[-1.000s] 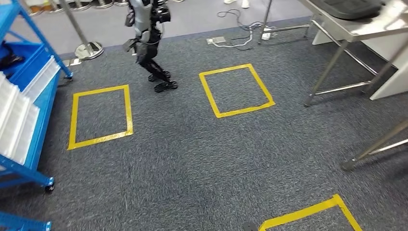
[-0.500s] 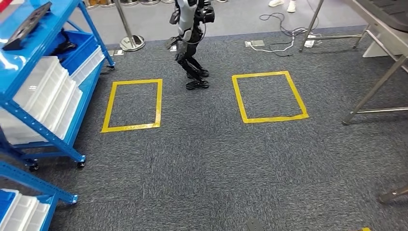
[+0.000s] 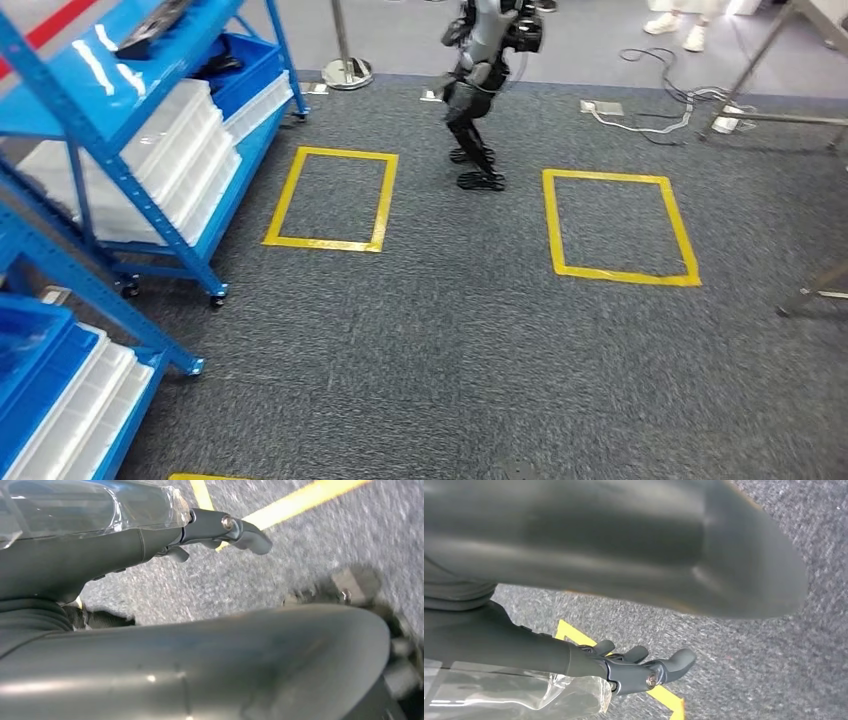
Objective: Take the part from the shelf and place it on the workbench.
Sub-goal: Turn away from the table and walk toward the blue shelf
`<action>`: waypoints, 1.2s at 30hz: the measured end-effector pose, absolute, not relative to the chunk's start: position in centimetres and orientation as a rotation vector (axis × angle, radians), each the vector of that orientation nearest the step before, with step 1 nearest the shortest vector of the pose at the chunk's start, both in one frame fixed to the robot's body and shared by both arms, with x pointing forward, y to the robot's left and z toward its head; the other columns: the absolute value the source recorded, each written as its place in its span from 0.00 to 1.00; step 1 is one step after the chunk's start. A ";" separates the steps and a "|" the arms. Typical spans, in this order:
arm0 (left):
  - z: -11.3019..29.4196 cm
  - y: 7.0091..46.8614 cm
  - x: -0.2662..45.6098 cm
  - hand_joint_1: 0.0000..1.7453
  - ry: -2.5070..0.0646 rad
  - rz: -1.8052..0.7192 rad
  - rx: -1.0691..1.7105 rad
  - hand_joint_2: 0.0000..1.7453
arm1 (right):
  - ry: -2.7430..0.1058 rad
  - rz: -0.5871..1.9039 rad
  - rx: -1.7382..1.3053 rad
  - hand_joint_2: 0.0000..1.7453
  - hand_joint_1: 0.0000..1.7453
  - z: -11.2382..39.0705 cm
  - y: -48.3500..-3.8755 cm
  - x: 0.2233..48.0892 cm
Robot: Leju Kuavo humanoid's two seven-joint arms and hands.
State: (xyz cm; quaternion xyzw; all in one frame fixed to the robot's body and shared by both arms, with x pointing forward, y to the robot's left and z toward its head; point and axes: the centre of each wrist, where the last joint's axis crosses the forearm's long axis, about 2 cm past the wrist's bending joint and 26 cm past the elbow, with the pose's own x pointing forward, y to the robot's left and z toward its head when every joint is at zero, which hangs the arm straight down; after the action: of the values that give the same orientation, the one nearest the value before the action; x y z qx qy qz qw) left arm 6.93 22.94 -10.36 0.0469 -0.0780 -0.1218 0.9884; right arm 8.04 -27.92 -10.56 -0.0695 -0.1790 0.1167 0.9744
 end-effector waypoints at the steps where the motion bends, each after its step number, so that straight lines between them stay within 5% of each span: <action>1: -10.3 23.0 7.0 0.00 -0.158 -0.245 0.095 0.00 | -0.359 0.235 -0.140 0.00 0.00 -10.6 -27.9 7.9; 36: -10.4 22.9 6.9 0.00 -0.155 -0.265 0.097 0.00 | -0.347 0.234 -0.138 0.00 0.00 -10.6 -27.8 7.5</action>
State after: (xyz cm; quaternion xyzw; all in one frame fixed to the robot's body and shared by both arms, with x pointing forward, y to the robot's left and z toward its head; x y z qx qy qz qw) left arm 6.92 22.92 -10.36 0.0481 -0.0771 -0.1318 0.9871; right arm 7.55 -27.84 -10.65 -0.0683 -0.1719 0.1163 0.9758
